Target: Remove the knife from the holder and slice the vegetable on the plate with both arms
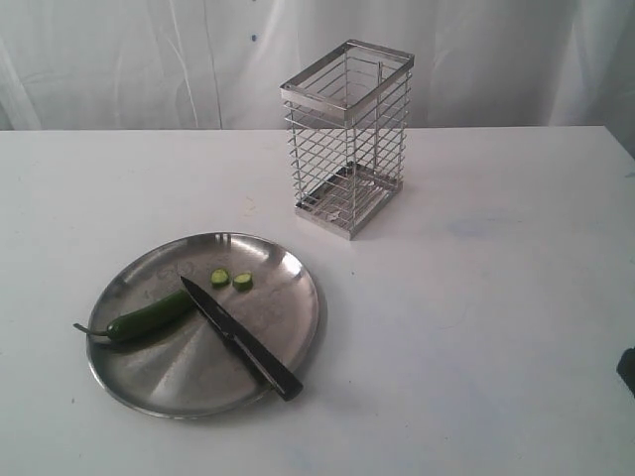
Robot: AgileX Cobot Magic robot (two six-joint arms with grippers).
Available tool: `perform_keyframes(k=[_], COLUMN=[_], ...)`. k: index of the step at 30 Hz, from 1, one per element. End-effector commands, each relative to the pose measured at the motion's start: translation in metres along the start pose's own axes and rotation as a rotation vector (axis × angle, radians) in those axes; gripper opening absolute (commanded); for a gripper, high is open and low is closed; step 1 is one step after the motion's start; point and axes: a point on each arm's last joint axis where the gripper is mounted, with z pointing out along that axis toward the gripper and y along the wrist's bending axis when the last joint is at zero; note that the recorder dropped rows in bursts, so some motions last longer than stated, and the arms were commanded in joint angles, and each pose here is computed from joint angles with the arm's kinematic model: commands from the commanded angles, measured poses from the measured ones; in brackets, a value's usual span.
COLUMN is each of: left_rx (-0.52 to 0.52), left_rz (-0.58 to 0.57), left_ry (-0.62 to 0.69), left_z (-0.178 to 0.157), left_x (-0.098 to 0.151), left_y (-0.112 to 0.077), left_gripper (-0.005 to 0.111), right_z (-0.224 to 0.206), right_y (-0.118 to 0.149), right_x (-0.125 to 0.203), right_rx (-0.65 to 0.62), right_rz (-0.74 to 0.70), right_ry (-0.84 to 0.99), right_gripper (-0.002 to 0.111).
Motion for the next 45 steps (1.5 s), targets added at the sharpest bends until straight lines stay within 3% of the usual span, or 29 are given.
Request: perform_keyframes(k=[1,19,22,26,29,35,40,45], left_rx=[0.003,0.003,-0.081,-0.226,-0.365,-0.437,-0.433,-0.435], left_rz=[-0.011,-0.008,-0.004,-0.106,-0.198,-0.294,-0.265,-0.256], left_ry=[-0.004,-0.002,-0.04,-0.13,-0.09,-0.115,-0.02,-0.015], left_z=[0.0,0.0,0.007,0.02,0.031,0.055,0.056,0.056], left_x=[0.002,0.002,0.005,0.024,0.067,0.129,0.137,0.137], left_y=[-0.001,-0.001,0.01,0.028,0.041,0.053,0.051,0.051], left_gripper=[0.0,0.0,0.0,0.0,0.0,0.0,0.0,0.0], right_z=[0.0,0.0,0.0,0.0,0.0,0.0,0.0,0.0], right_y=[-0.001,-0.001,-0.001,-0.001,-0.001,-0.001,-0.001,-0.001], right_x=[0.004,0.004,0.004,0.004,0.004,0.004,0.004,0.004], right_rx=[0.009,0.009,0.009,0.009,0.009,0.009,0.009,0.009], right_rz=[-0.013,-0.013,-0.013,-0.013,-0.013,-0.013,-0.013,-0.013], right_ry=[0.027,0.025,0.025,0.025,0.025,0.025,0.025,0.025], right_gripper=[0.0,0.0,0.0,0.0,0.0,0.0,0.0,0.0])
